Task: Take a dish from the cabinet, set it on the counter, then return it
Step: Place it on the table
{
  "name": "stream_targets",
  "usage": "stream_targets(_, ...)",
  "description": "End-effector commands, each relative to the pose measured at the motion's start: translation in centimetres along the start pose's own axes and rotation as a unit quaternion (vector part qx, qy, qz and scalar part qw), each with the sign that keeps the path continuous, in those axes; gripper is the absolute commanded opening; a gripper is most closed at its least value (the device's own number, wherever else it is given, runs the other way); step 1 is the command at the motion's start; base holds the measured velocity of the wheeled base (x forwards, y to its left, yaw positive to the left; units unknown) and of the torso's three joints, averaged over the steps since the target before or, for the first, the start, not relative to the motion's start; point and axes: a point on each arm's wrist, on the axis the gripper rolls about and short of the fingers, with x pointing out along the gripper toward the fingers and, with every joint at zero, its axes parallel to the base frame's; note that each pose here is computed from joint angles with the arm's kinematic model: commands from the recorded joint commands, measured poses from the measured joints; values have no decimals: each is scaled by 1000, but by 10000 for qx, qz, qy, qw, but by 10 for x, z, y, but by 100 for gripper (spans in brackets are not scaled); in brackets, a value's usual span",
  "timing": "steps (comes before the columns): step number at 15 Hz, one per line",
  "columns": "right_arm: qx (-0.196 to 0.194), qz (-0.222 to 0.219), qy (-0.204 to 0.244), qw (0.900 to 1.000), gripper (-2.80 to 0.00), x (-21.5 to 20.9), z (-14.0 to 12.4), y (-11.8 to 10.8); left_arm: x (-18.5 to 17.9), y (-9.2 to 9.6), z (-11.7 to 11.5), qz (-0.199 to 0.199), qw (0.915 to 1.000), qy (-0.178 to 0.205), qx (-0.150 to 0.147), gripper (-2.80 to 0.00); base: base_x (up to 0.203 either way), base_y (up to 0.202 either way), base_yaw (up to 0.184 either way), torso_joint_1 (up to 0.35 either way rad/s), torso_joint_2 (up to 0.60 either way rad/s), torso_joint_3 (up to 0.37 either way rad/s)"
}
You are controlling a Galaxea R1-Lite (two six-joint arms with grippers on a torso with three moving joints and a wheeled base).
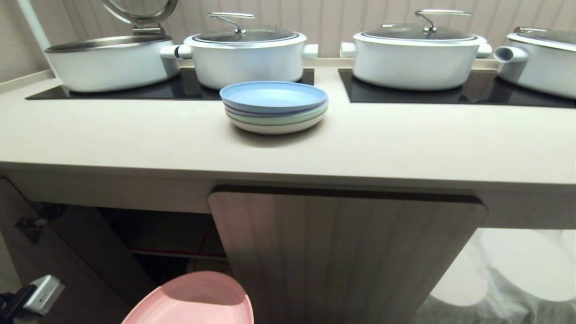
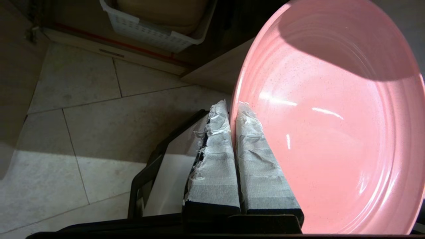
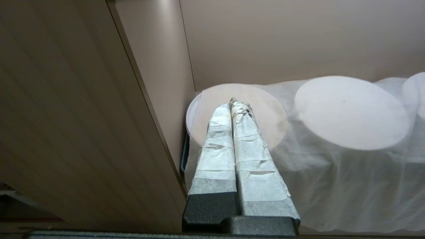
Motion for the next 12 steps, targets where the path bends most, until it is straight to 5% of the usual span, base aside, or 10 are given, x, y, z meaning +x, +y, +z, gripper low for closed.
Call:
stream_targets(1, 2, 2, -4, 10000, -280, 0, 0, 0, 0, 0, 0, 0, 10000, 10, -16, -280, 0, 0, 0, 203, -481, -278)
stream_targets(12, 2, 2, -4, 10000, -280, 0, 0, 0, 2, -2, 4, -86, 9999, 82, -21, -280, 0, 0, 0, 227, -508, -284)
